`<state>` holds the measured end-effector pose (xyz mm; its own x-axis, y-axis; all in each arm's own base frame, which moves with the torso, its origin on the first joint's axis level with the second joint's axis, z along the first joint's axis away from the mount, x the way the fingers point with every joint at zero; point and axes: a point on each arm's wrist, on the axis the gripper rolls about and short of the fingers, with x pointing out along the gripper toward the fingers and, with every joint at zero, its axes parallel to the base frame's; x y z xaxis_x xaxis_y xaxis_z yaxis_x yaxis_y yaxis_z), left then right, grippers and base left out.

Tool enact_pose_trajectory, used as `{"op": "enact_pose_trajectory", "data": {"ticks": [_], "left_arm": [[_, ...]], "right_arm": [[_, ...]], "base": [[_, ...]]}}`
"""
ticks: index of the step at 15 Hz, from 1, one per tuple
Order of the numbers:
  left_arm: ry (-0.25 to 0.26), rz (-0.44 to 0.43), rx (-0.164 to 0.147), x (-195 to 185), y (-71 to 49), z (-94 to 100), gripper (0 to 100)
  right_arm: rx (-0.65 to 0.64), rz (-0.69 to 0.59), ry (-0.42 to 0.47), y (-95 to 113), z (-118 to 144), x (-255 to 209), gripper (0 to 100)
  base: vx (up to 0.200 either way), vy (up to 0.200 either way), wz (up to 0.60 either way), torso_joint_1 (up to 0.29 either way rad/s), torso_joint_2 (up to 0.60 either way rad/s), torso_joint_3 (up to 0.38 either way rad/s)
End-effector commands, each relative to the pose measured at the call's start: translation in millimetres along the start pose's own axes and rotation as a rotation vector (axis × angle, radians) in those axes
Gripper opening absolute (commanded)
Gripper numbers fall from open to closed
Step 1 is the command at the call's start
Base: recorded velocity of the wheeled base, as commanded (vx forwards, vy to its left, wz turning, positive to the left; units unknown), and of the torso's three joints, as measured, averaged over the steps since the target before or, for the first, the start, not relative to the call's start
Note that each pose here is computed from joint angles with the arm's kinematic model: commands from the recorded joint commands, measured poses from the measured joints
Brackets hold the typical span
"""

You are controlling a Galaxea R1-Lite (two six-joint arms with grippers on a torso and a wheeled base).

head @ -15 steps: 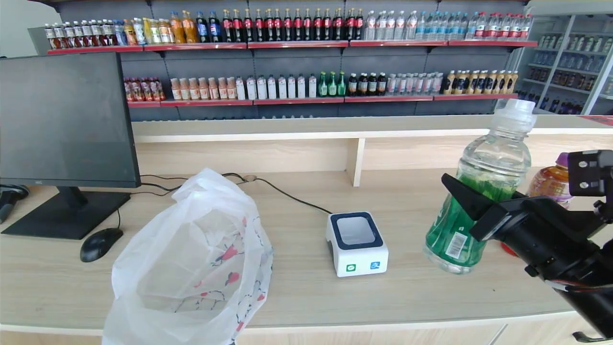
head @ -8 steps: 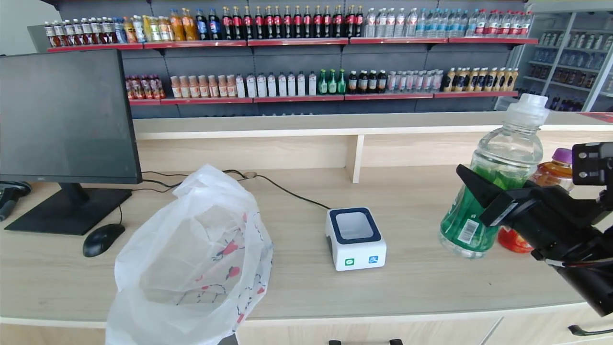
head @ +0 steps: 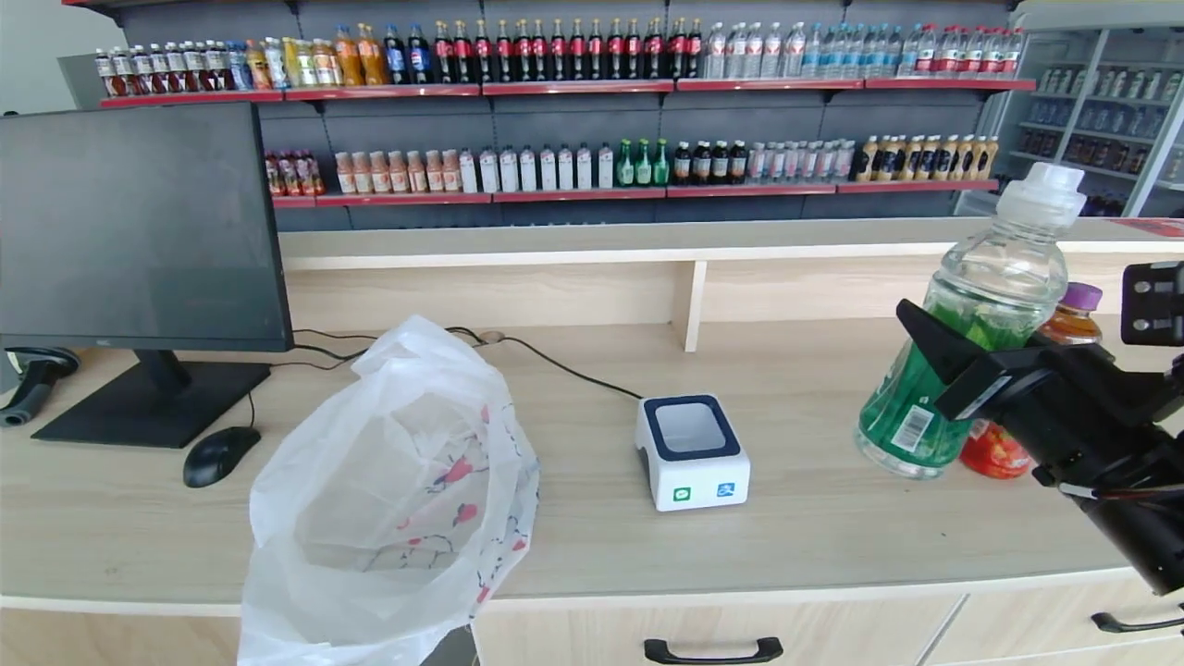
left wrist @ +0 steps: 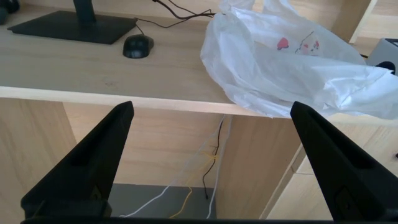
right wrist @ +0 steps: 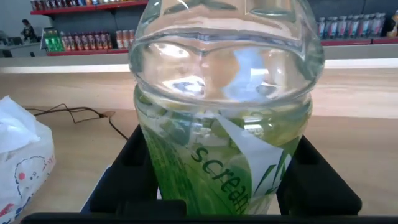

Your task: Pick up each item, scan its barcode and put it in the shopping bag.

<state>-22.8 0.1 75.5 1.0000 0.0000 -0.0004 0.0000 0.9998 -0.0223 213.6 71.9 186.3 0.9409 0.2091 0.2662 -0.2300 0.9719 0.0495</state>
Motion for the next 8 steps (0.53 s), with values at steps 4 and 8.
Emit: {"op": "enact_pose_trajectory", "data": {"ticks": [4,8], "left_arm": [[-0.002,0.000,-0.001,0.0,0.0,0.1,100],[-0.002,0.000,-0.004,0.0,0.0,0.1,100]], "right_arm": [[0.004,0.009,-0.026,2.1,2.0,8.2,0],[0.008,0.014,-0.010,3.8,-1.1,5.6,0]], "base": [[0.000,0.200,0.00,0.007,0.01,0.000],[0.000,0.200,0.00,0.002,0.00,0.007]]}}
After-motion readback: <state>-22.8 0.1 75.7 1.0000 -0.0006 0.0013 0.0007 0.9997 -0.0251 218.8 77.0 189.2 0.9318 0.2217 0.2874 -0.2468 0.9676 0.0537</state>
